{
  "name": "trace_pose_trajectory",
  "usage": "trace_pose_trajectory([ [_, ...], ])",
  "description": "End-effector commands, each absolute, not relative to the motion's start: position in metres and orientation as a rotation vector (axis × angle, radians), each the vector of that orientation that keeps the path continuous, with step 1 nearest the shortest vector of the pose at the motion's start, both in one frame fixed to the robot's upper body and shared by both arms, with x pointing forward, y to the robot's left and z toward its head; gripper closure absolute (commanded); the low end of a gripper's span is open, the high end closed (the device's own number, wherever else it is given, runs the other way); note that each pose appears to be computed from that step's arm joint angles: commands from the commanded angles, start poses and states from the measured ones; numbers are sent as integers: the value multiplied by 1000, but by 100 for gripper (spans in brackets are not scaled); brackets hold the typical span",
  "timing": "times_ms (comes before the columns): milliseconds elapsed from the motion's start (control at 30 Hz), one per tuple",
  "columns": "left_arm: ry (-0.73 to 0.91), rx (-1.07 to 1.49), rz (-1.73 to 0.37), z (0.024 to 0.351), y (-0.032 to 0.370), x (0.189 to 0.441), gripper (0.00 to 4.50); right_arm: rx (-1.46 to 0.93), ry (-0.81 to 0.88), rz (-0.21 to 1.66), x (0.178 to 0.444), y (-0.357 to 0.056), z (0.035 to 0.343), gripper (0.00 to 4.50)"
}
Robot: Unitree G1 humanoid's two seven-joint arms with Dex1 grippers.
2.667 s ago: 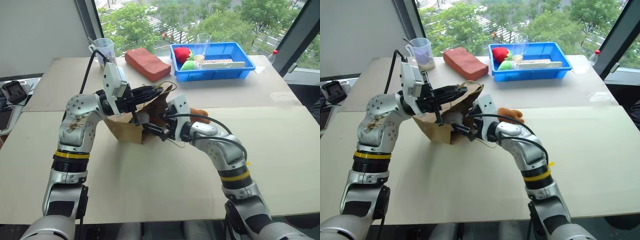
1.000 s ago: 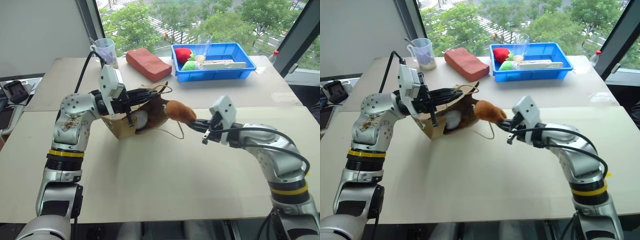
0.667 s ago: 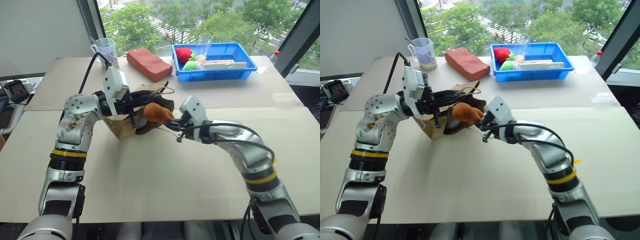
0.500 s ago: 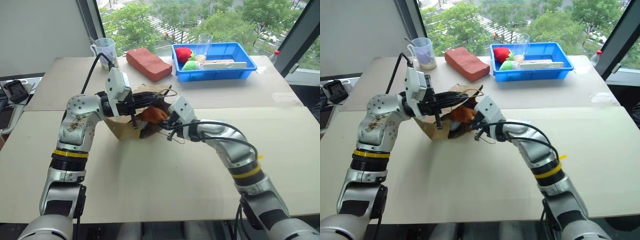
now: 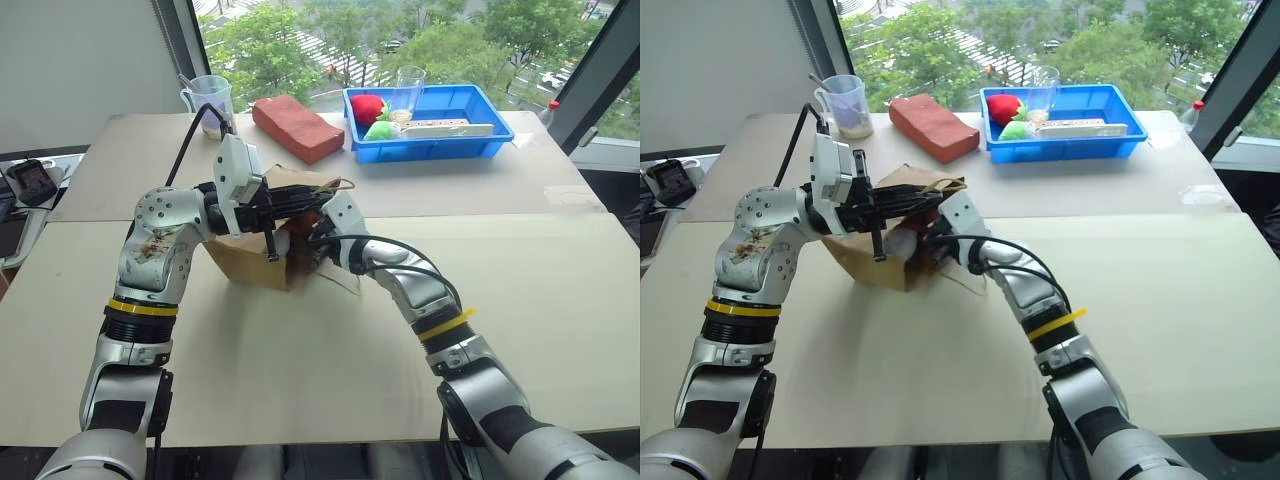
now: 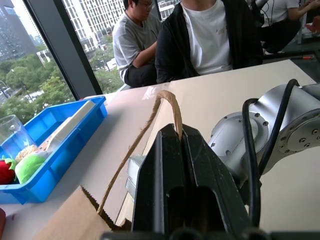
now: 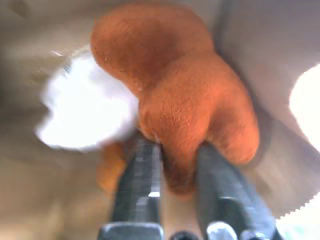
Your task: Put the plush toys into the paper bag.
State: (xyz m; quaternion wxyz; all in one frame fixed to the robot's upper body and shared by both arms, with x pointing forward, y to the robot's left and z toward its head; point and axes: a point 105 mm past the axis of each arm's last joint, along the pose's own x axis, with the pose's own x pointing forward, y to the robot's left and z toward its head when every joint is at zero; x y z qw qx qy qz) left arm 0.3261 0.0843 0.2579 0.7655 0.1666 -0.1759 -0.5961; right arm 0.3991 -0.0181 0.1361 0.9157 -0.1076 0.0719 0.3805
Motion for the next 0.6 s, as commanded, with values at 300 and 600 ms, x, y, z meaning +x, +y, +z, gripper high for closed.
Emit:
trace_pose_trajectory([
  [300, -419, 371, -1265, 268, 88, 325, 450, -252, 26, 830, 373, -48, 174, 2],
  [600, -423, 373, -1253, 269, 89, 328, 450, -261, 175, 1067, 318, -71, 166, 2],
])
